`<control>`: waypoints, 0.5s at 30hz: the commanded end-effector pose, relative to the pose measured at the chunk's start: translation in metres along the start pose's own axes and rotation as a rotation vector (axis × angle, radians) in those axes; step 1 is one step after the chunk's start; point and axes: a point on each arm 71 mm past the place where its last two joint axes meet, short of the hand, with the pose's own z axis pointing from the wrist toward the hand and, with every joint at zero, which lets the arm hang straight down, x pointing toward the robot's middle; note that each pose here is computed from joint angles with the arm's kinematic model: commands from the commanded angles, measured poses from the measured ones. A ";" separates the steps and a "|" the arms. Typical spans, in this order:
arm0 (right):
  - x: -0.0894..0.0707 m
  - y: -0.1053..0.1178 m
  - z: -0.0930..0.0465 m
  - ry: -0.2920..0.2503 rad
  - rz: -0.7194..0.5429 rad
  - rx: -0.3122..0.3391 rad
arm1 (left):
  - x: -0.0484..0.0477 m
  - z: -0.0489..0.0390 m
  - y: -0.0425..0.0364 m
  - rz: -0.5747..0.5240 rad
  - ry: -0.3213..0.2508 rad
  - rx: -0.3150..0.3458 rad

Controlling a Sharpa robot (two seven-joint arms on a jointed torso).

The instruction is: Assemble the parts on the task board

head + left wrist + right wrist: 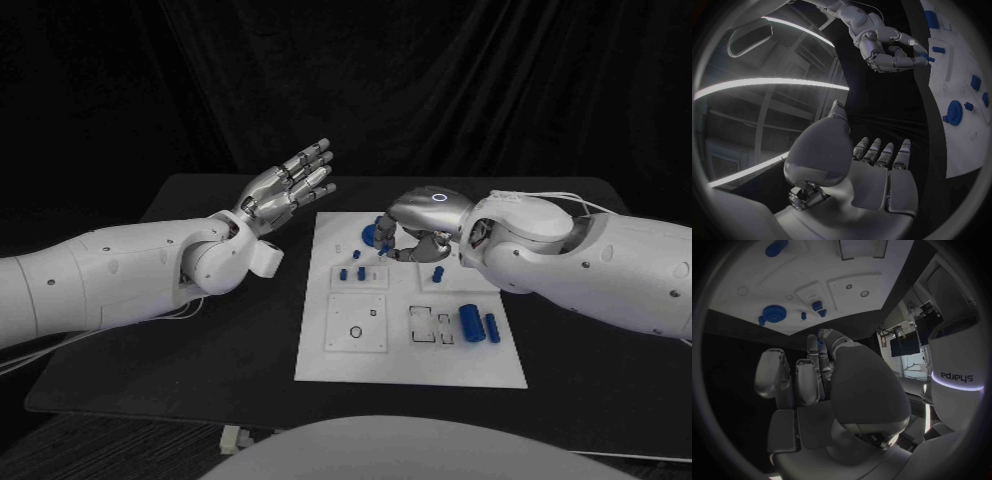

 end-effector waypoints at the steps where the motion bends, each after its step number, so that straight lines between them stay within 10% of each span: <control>1: 0.009 0.009 0.006 0.039 -0.015 -0.012 | -0.0021 -0.0014 -0.0083 0.015 -0.031 0.115; 15: 0.036 0.037 0.009 0.102 -0.088 -0.057 | -0.0029 -0.0047 -0.0122 0.040 -0.061 0.152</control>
